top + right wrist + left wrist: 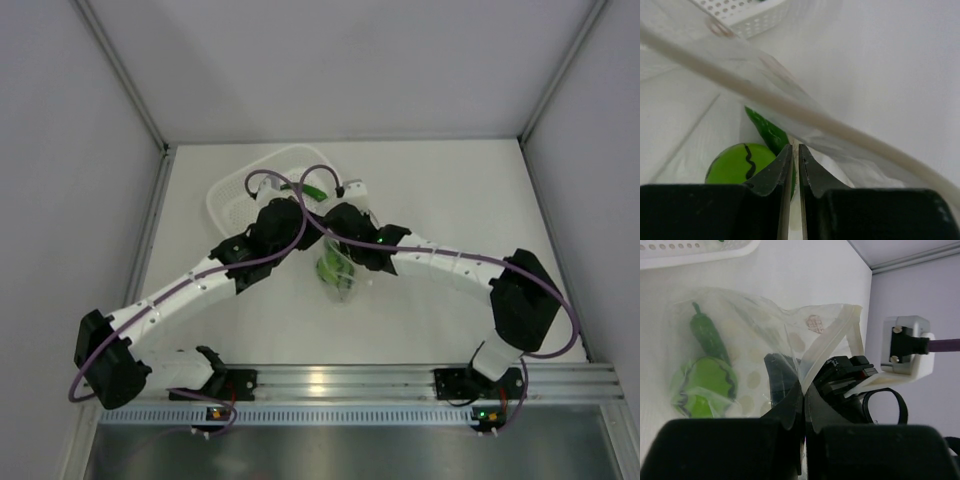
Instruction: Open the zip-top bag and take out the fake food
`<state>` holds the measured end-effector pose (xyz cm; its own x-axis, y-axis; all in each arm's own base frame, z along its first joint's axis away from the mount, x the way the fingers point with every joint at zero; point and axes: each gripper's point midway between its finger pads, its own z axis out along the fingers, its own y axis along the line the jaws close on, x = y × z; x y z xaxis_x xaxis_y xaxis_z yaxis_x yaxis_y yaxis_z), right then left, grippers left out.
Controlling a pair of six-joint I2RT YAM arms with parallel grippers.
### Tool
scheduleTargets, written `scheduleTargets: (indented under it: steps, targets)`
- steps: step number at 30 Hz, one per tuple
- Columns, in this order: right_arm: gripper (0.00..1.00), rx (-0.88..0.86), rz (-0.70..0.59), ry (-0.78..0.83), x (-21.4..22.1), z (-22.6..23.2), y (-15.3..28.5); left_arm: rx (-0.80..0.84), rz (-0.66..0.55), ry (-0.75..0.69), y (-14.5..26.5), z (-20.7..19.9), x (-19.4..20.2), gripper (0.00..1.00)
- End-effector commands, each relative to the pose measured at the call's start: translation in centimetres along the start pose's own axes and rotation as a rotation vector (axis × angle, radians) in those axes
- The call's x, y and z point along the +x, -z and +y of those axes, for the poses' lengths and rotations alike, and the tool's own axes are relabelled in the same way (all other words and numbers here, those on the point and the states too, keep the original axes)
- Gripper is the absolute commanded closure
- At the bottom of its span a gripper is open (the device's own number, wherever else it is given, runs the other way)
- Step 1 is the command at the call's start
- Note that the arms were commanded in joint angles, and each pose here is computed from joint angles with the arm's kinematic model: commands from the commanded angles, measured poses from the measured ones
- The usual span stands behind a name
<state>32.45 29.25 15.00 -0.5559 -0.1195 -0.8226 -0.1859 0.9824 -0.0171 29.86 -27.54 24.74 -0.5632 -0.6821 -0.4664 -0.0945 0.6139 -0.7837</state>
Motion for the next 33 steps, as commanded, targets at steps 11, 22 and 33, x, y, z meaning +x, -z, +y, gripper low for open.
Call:
scheduleTargets:
  steps: [11,22,33]
  targets:
    - [0.92,0.379,-0.012,0.163,-1.3,-12.5,2.4,0.118,0.022,-0.039,0.9,-2.2,-0.1,1.0]
    - [0.76,0.126,0.064,0.115,1.0,-10.1,1.9,0.033,0.178,-0.168,-2.8,1.3,4.6,1.0]
    - [0.55,0.069,0.22,0.084,6.4,-9.5,0.2,0.067,0.172,-0.195,-3.1,-0.3,4.1,1.0]
